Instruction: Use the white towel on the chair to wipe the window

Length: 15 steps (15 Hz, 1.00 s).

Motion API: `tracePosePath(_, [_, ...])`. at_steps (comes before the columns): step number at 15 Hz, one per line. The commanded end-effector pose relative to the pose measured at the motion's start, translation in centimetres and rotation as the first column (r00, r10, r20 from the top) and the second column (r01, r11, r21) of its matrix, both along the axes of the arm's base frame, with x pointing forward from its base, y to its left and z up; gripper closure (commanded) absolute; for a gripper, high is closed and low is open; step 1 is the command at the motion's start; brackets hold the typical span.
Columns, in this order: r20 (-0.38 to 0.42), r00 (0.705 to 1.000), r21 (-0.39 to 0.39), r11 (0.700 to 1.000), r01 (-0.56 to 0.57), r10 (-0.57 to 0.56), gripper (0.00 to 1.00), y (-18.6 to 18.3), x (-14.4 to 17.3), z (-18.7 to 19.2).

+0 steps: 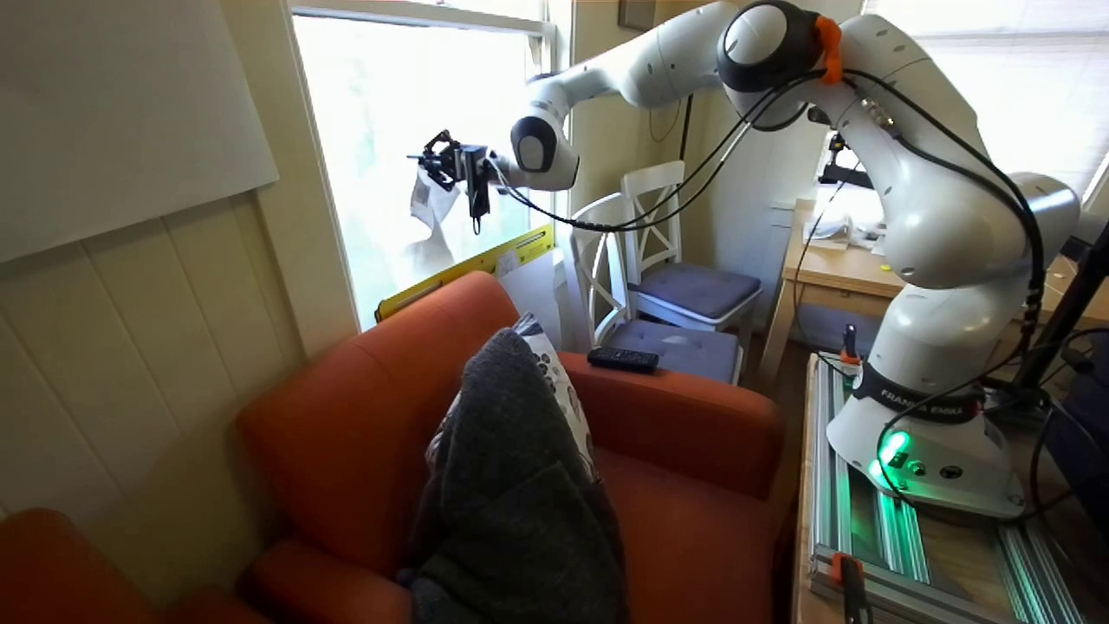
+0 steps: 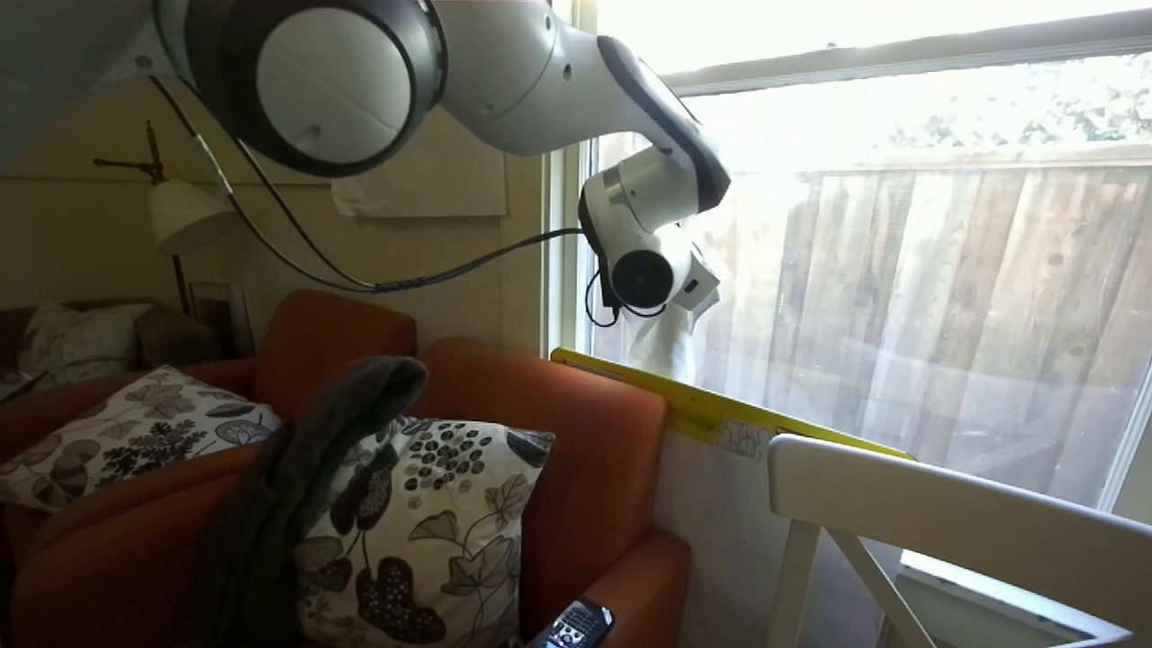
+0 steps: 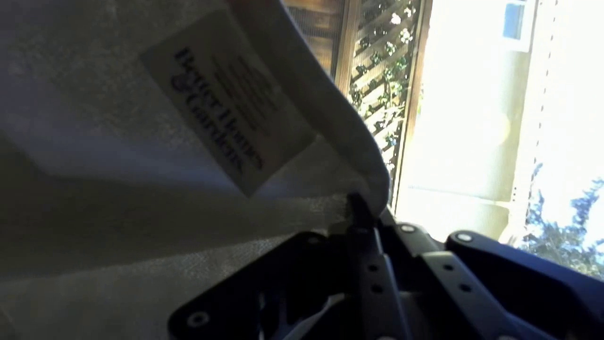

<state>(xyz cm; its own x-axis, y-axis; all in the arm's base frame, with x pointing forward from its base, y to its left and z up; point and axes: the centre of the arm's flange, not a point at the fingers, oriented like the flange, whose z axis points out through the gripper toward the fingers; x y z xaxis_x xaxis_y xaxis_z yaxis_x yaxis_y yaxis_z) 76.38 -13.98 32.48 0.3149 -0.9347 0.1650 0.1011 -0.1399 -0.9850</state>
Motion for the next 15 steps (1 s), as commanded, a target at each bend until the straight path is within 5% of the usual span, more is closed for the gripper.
tracePosePath(1, [-0.034, 0.997, -0.045, 0.997, -0.068, 0.067, 0.99, -0.6, -2.7, 2.2])
tracePosePath(5, [-0.04, 0.996, -0.15, 0.985, -0.087, 0.082, 0.99, -2.0, -6.4, 6.7])
tracePosePath(9, [-0.132, 0.984, -0.194, 0.97, -0.147, 0.122, 0.99, -2.5, -10.9, 9.8])
tracePosePath(15, [-0.389, 0.898, -0.161, 0.944, -0.288, 0.207, 0.99, -2.2, -16.5, 7.5])
